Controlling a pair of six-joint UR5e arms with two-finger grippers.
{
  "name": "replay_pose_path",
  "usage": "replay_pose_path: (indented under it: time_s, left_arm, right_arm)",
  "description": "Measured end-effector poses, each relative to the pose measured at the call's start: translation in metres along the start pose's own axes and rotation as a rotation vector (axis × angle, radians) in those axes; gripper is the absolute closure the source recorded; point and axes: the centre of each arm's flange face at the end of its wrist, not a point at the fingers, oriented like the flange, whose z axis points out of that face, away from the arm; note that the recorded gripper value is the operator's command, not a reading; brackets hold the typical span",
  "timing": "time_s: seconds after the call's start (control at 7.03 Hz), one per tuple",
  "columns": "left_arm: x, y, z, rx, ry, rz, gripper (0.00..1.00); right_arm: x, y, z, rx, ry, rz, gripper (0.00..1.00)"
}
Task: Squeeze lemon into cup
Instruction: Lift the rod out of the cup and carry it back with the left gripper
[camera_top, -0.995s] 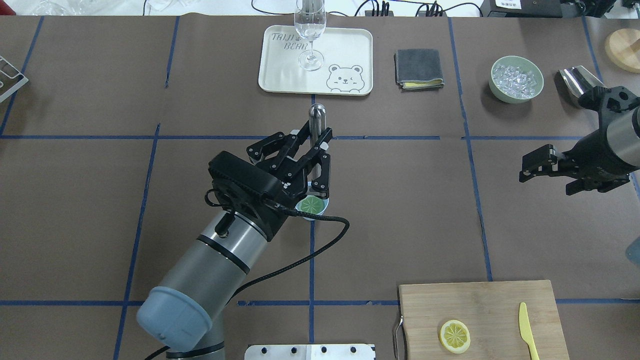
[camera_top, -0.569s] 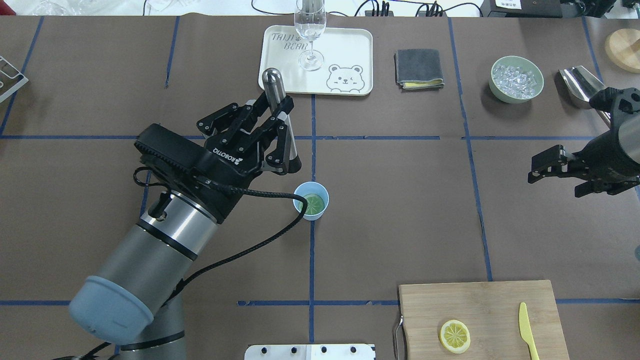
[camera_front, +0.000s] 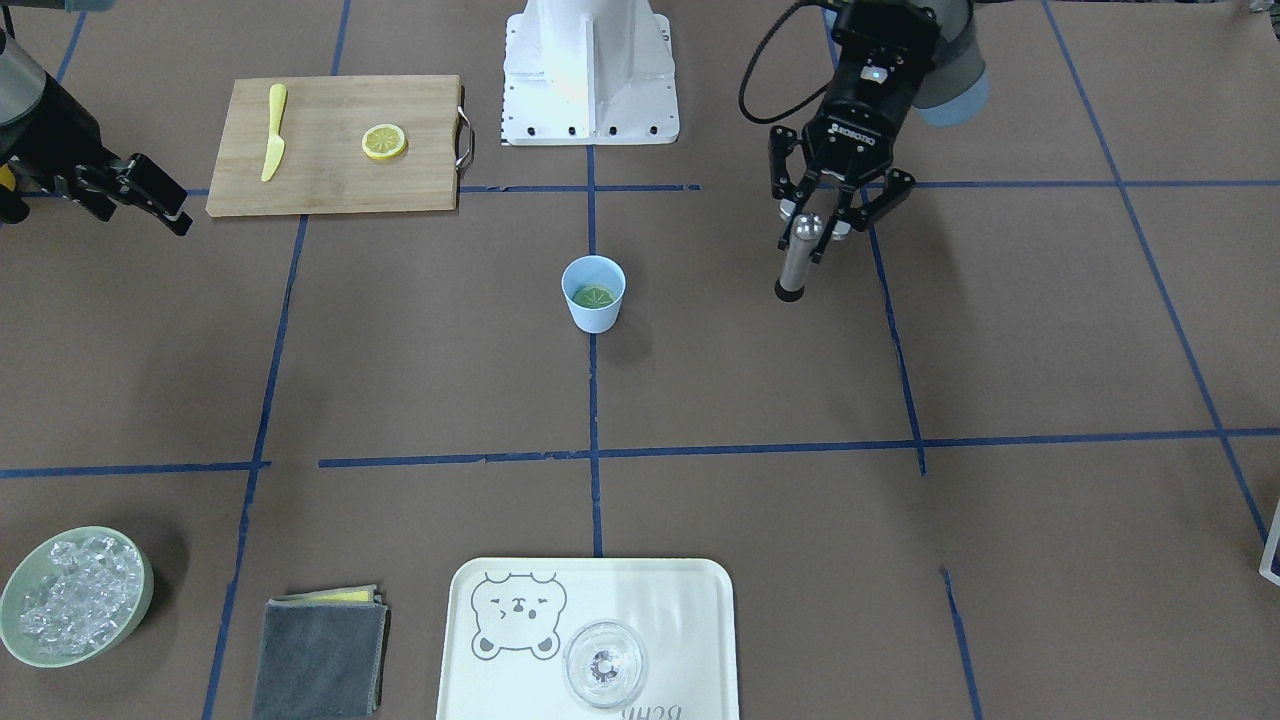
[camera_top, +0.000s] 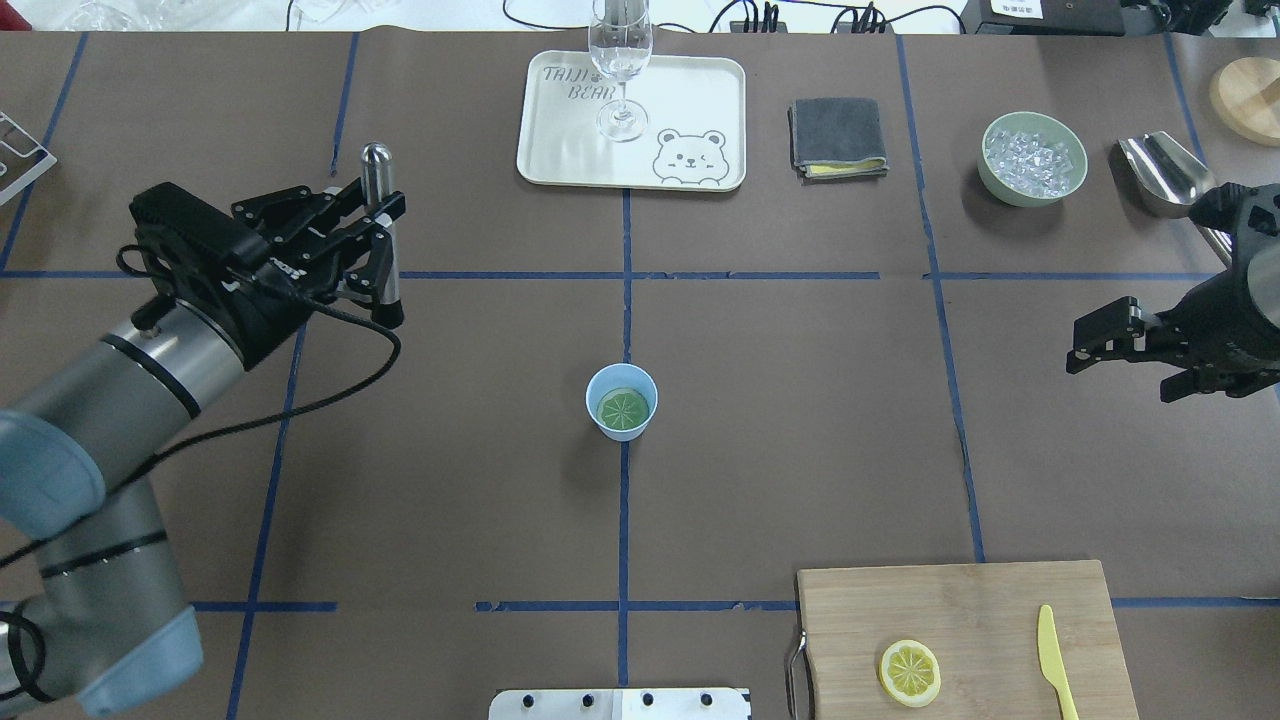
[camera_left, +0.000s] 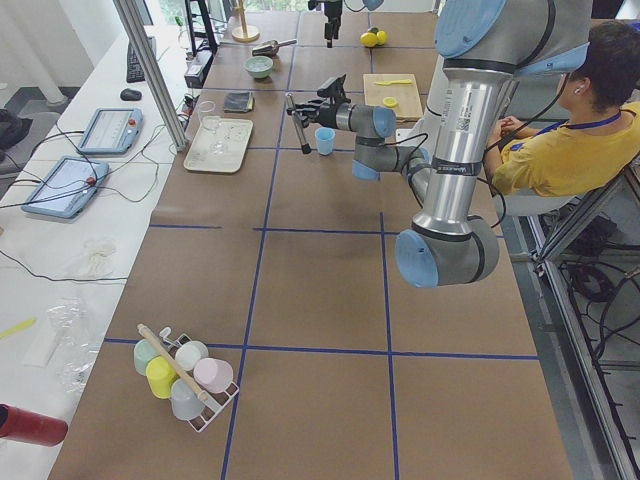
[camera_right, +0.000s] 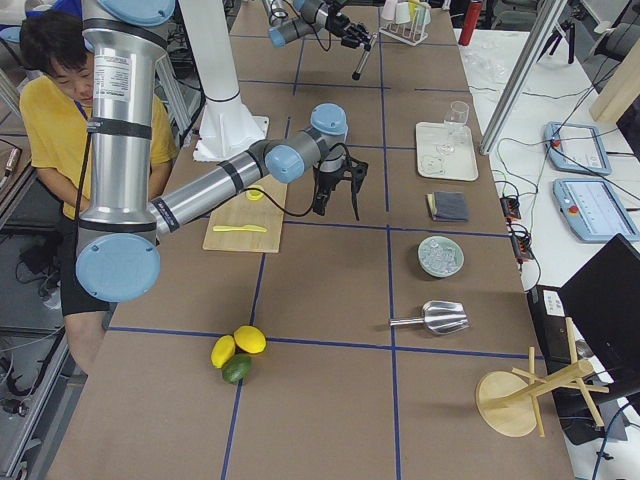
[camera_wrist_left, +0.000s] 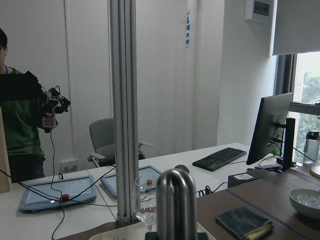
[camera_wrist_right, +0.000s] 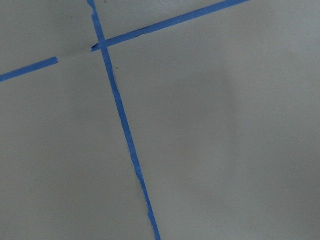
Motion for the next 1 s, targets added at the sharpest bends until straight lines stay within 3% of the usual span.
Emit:
replay_pose_path:
  time_s: [0.14, 0.43, 0.71, 0.85, 1.0]
  left_arm:
    - [-0.04, 0.006, 0.007, -0.148, 0.011, 0.032, 1.0]
    - [-0.112, 0.056, -0.008, -0.451, -0.004, 0.01, 1.0]
    - [-0.17, 0.108, -0.032, -0.767, -0.051, -0.186, 1.0]
    - [-0.183, 0.121, -0.036, -0.922, -0.11, -0.33, 1.0]
    - [-0.188, 0.13, -0.035, -1.033, -0.189, -0.437, 1.0]
  right_arm:
    - [0.0, 0.0, 0.0, -0.001, 0.001, 0.001, 0.0]
    - [0.002, -0.002, 0.004, -0.004, 0.008, -0.007, 0.0]
    - [0.004, -0.002, 0.004, -0.005, 0.01, -0.018, 0.0]
    - [0.004, -0.001, 0.004, -0.004, 0.009, -0.019, 0.0]
    - [0.004, -0.001, 0.002, -0.003, 0.008, -0.02, 0.0]
